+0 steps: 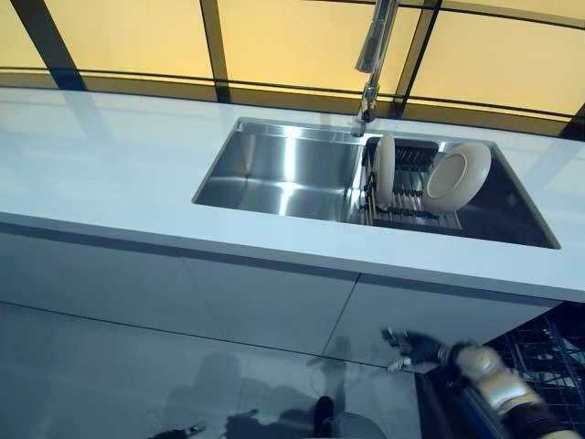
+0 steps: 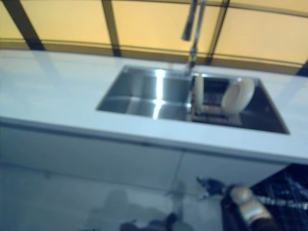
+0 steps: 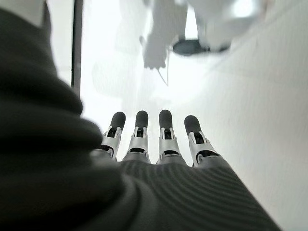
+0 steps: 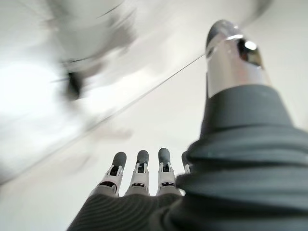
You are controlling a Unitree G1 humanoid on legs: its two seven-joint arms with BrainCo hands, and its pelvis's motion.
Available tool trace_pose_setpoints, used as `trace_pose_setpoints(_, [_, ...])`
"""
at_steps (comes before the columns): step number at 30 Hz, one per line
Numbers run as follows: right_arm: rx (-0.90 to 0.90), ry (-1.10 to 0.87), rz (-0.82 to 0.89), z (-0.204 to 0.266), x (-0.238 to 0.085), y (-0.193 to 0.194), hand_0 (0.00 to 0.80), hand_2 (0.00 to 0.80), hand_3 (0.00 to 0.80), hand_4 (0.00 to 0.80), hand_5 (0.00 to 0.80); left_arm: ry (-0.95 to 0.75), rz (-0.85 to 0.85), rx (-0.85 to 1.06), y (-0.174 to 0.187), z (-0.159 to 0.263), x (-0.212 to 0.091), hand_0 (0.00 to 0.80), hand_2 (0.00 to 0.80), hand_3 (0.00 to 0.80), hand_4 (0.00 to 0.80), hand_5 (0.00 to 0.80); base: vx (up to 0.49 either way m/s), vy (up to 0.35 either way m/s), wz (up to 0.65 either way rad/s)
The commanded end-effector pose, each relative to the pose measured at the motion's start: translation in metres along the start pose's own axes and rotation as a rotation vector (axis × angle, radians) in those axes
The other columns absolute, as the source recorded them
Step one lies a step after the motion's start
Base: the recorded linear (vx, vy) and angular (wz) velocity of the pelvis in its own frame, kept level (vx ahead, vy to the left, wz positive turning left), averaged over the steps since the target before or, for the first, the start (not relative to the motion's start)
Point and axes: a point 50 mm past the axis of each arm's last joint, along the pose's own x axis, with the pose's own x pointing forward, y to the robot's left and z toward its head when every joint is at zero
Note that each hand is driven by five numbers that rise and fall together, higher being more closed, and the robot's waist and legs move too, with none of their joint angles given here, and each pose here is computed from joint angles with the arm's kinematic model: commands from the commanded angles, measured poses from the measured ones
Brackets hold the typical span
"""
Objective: Take plates into dishwasher
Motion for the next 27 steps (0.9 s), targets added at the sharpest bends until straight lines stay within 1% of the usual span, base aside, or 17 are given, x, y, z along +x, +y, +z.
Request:
trace_pose_setpoints(1, [0.059,-0.253,0.166,0.047,-0.010,-0.001,0.000,0.000,0.000,0.000,0.000,0.007,0.034,0.013,0.015,-0.006,0.000,0.000,0.000,0.000,0.000,0.000,0.099,0.019,-0.05])
trace_pose_setpoints(5, [0.091,-0.486,0.234,0.088,-0.029,-0.007,0.000,0.000,0.000,0.000,0.000,-0.005,0.014,0.038,0.010,-0.005,0.001,0.000,0.000,0.000,0.000,0.000,0.070,0.012,0.00])
trace_pose_setpoints(6, [0.117,-0.583,0.257,0.103,-0.034,-0.010,0.000,0.000,0.000,0.000,0.000,-0.006,0.006,0.050,0.008,-0.005,0.001,0.000,0.000,0.000,0.000,0.000,0.044,0.017,0.01])
trace_pose_setpoints(9, [0.159,-0.763,0.285,0.129,-0.042,-0.015,0.000,0.000,0.000,0.000,0.000,-0.008,-0.010,0.078,0.004,-0.003,0.001,0.000,0.000,0.000,0.000,0.000,0.020,0.008,-0.01])
trace_pose_setpoints(13, [0.228,-0.959,0.217,0.154,-0.060,-0.035,0.000,0.000,0.000,0.000,0.000,-0.008,-0.028,0.123,-0.003,-0.006,0.002,0.000,0.000,0.000,0.000,0.000,0.009,0.006,-0.02])
trace_pose_setpoints(14, [0.258,-1.027,0.177,0.162,-0.068,-0.042,0.000,0.000,0.000,0.000,0.000,-0.008,-0.027,0.131,-0.003,-0.006,0.002,0.000,0.000,0.000,0.000,0.000,0.018,0.024,-0.03])
trace_pose_setpoints(16, [0.329,-1.163,0.033,0.173,-0.089,-0.062,0.000,0.000,0.000,0.000,0.000,-0.008,-0.028,0.147,-0.005,-0.006,0.002,0.000,0.000,0.000,0.000,0.000,0.015,0.008,-0.01])
trace_pose_setpoints(17, [0.342,-1.187,0.006,0.176,-0.094,-0.066,0.000,0.000,0.000,0.000,0.000,-0.009,-0.029,0.149,-0.006,-0.005,0.002,0.000,0.000,0.000,0.000,0.000,0.046,0.014,-0.02])
trace_pose_setpoints(19, [0.418,-1.295,-0.157,0.183,-0.119,-0.085,0.000,0.000,0.000,0.000,0.000,-0.011,-0.028,0.158,-0.005,-0.005,0.002,0.000,0.000,0.000,0.000,0.000,0.061,0.002,-0.01])
trace_pose_setpoints(20, [0.491,-1.351,-0.319,0.184,-0.136,-0.100,0.000,0.000,0.000,0.000,0.000,-0.009,-0.025,0.166,-0.005,-0.004,0.002,0.000,0.000,0.000,0.000,0.000,0.067,-0.011,-0.01])
trace_pose_setpoints(22, [0.589,-1.379,-0.481,0.185,-0.155,-0.116,0.000,0.000,0.000,0.000,0.000,-0.002,-0.022,0.155,-0.005,-0.004,0.002,0.000,0.000,0.000,0.000,0.000,0.045,-0.004,-0.05])
trace_pose_setpoints(23, [0.597,-1.394,-0.616,0.186,-0.167,-0.124,0.000,0.000,0.000,0.000,0.000,0.002,-0.019,0.143,-0.005,-0.005,0.002,0.000,0.000,0.000,0.000,0.000,0.024,0.005,-0.20])
trace_pose_setpoints(24, [0.629,-1.399,-0.691,0.186,-0.175,-0.130,0.000,0.000,0.000,0.000,0.000,0.005,-0.013,0.124,-0.005,-0.004,0.002,0.000,0.000,0.000,0.000,0.000,0.037,-0.005,-0.40])
trace_pose_setpoints(26, [0.628,-1.335,-0.967,0.188,-0.197,-0.144,0.000,0.000,0.000,0.000,0.000,0.021,0.009,0.074,-0.001,-0.003,0.002,0.000,0.000,0.000,0.000,0.000,0.070,-0.054,-0.70])
trace_pose_setpoints(27, [0.640,-1.309,-1.025,0.189,-0.202,-0.148,0.000,0.000,0.000,0.000,0.000,0.031,0.017,0.063,0.000,-0.003,0.002,0.000,0.000,0.000,0.000,0.000,0.085,-0.108,-0.62])
